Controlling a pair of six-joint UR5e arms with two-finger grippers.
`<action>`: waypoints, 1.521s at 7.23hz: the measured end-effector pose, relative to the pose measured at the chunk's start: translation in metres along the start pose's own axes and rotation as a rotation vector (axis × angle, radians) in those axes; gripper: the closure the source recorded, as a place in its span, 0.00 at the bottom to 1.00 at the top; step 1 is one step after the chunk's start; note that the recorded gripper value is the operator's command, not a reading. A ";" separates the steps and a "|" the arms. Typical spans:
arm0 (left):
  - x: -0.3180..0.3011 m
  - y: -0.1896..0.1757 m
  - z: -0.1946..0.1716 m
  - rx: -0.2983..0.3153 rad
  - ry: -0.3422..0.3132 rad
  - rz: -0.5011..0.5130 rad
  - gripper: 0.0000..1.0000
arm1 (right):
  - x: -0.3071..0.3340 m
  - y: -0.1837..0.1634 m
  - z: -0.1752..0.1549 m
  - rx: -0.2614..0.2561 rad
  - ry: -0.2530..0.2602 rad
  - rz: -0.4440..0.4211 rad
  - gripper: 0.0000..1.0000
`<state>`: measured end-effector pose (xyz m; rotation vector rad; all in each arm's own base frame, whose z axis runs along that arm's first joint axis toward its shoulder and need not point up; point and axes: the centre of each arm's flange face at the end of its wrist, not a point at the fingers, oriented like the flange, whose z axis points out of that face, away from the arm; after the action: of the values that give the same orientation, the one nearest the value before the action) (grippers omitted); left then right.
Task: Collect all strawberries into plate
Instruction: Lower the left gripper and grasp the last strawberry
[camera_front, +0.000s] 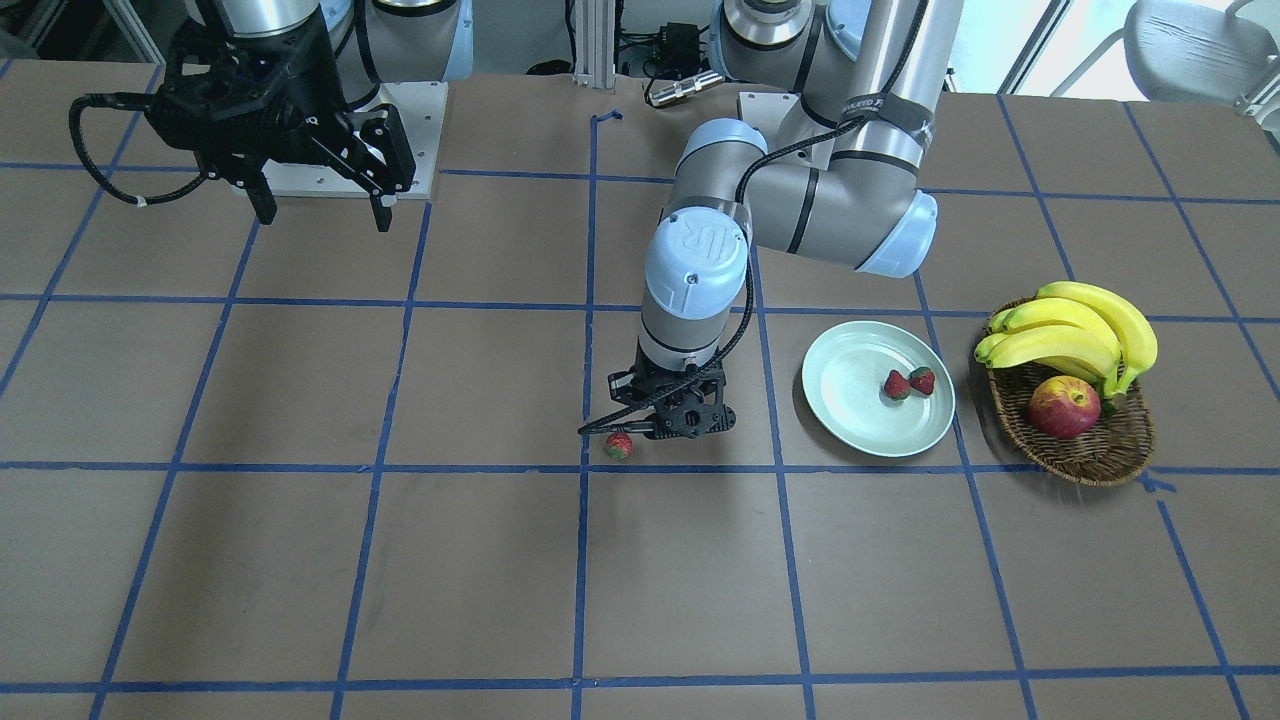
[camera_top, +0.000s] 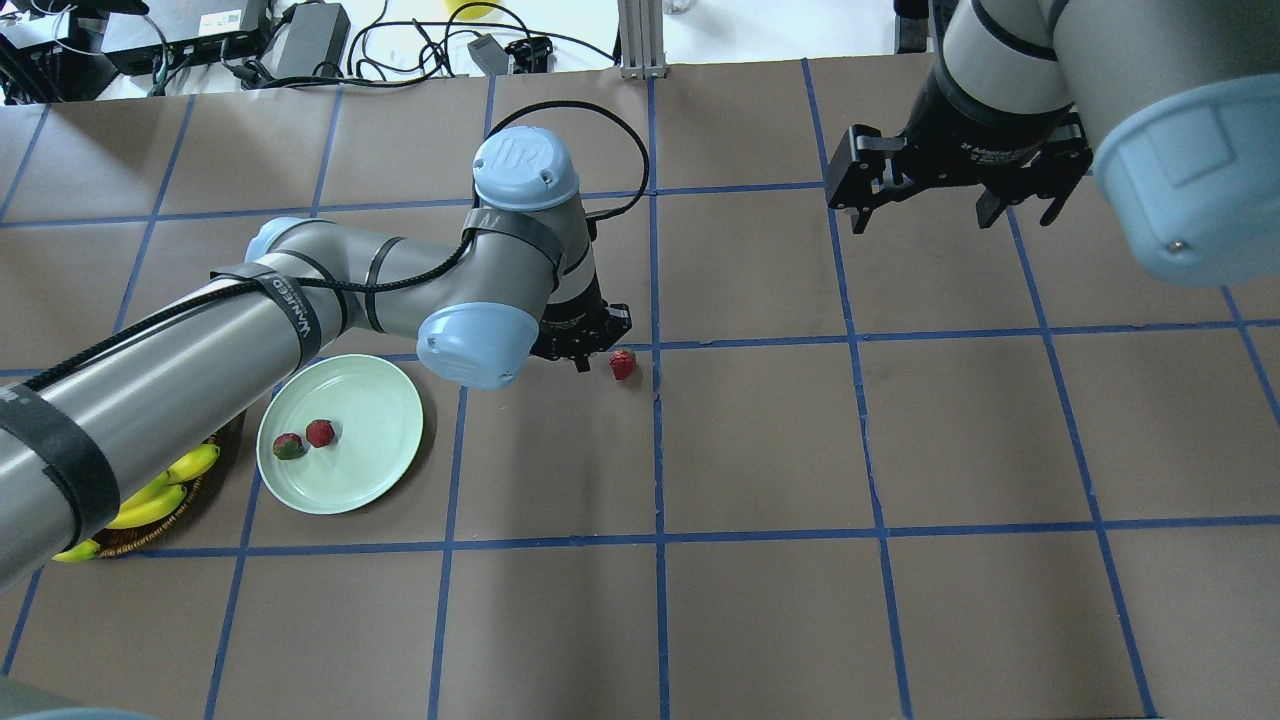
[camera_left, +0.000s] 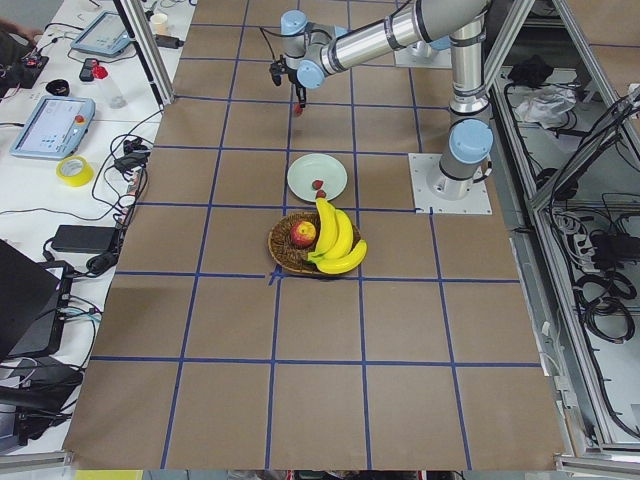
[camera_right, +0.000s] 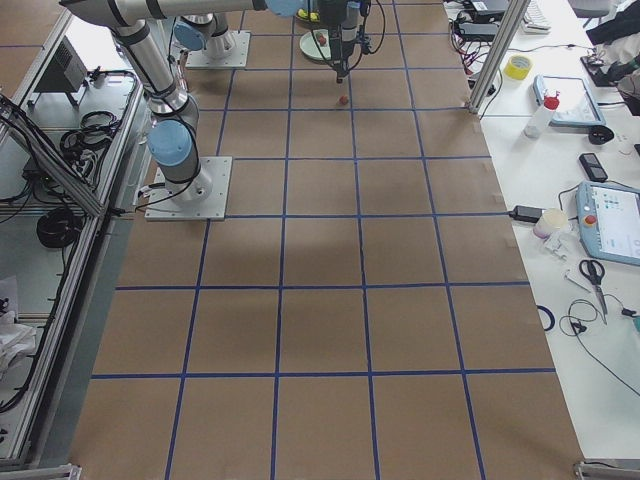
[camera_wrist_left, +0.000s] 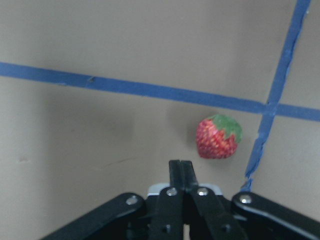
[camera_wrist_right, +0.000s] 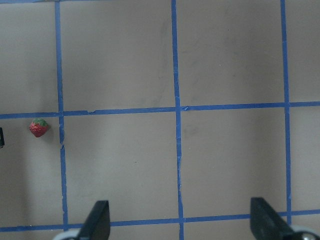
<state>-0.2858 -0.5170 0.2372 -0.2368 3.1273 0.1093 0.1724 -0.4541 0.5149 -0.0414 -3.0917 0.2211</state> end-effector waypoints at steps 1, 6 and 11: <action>-0.002 -0.002 -0.002 -0.006 -0.004 0.004 0.00 | 0.000 0.000 0.000 0.000 0.000 0.000 0.00; 0.014 -0.024 0.031 0.078 0.079 0.146 0.03 | 0.000 0.000 0.000 0.000 0.001 0.000 0.00; 0.023 -0.021 0.070 0.054 0.089 0.169 1.00 | 0.000 0.000 0.000 0.000 0.003 0.000 0.00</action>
<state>-0.3052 -0.5365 0.1655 0.0247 3.2286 0.0142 0.1722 -0.4542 0.5148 -0.0417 -3.0888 0.2211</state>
